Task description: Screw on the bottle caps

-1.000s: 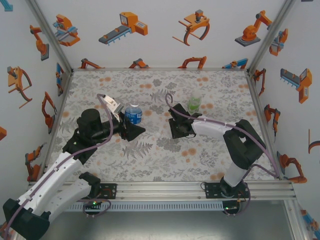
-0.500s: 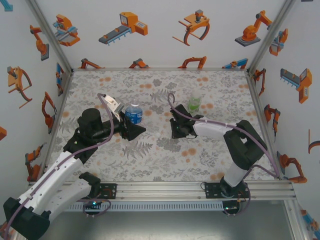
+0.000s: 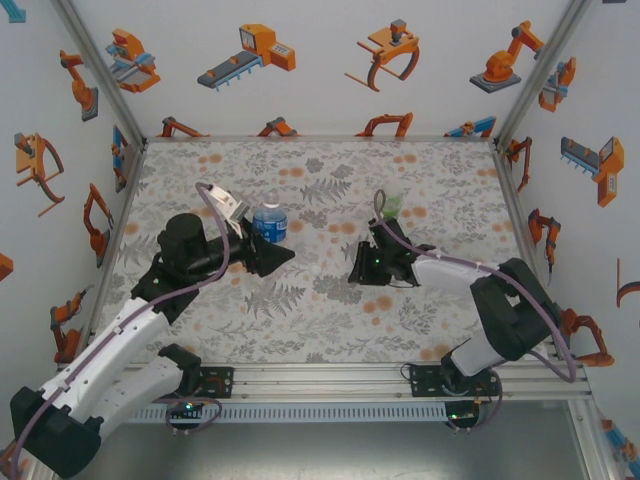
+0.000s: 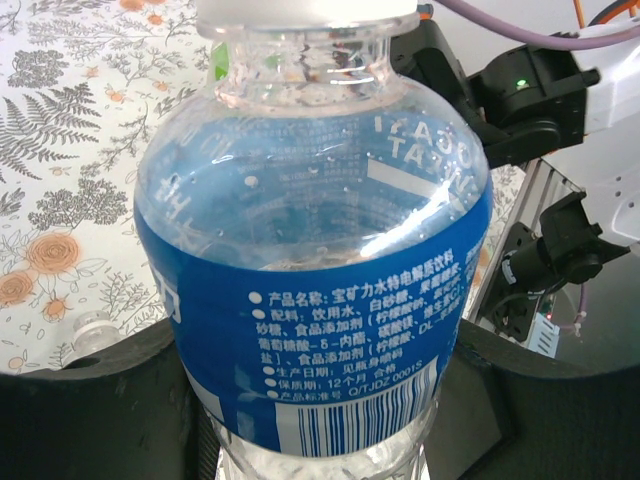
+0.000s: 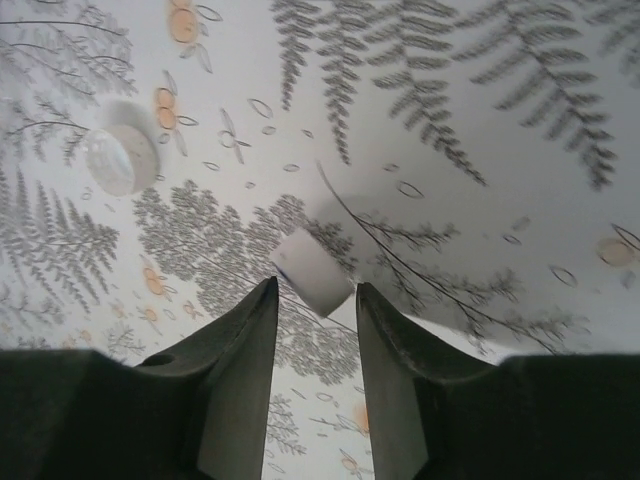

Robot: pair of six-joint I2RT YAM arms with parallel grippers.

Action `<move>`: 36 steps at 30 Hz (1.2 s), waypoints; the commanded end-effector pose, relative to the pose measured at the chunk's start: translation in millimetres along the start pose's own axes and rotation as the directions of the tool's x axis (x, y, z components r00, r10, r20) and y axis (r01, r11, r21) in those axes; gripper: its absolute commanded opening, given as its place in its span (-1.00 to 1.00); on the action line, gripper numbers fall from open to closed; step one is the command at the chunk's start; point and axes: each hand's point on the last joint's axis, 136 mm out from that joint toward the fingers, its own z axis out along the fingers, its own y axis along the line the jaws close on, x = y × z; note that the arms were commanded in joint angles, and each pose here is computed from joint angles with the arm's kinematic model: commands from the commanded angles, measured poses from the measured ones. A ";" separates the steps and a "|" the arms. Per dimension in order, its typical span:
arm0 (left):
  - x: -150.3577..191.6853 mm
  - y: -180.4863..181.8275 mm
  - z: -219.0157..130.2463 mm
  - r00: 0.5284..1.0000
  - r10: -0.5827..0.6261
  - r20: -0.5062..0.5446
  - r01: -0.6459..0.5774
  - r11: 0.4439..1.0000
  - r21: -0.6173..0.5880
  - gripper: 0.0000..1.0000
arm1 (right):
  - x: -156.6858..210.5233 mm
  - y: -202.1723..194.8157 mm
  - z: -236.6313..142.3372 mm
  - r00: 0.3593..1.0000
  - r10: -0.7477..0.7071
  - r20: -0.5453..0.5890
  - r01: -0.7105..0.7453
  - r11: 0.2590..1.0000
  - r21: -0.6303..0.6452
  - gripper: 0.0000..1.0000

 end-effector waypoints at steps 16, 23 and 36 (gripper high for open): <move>4.7 1.2 6.7 1.000 -0.013 -0.007 0.013 1.000 0.019 -1.00 | -27.9 -6.0 -28.5 0.970 -0.242 0.028 0.228 0.942 0.247 -0.10; 7.1 1.5 3.8 1.000 -0.017 -0.016 0.017 1.000 0.008 -1.00 | -38.4 21.7 -16.7 0.913 -0.404 0.060 0.383 0.897 0.222 -0.07; 9.7 1.6 -5.5 1.000 -0.012 -0.009 0.012 1.000 -0.018 -1.00 | -33.2 25.0 16.0 0.889 -0.457 -0.005 0.447 0.868 0.214 -0.17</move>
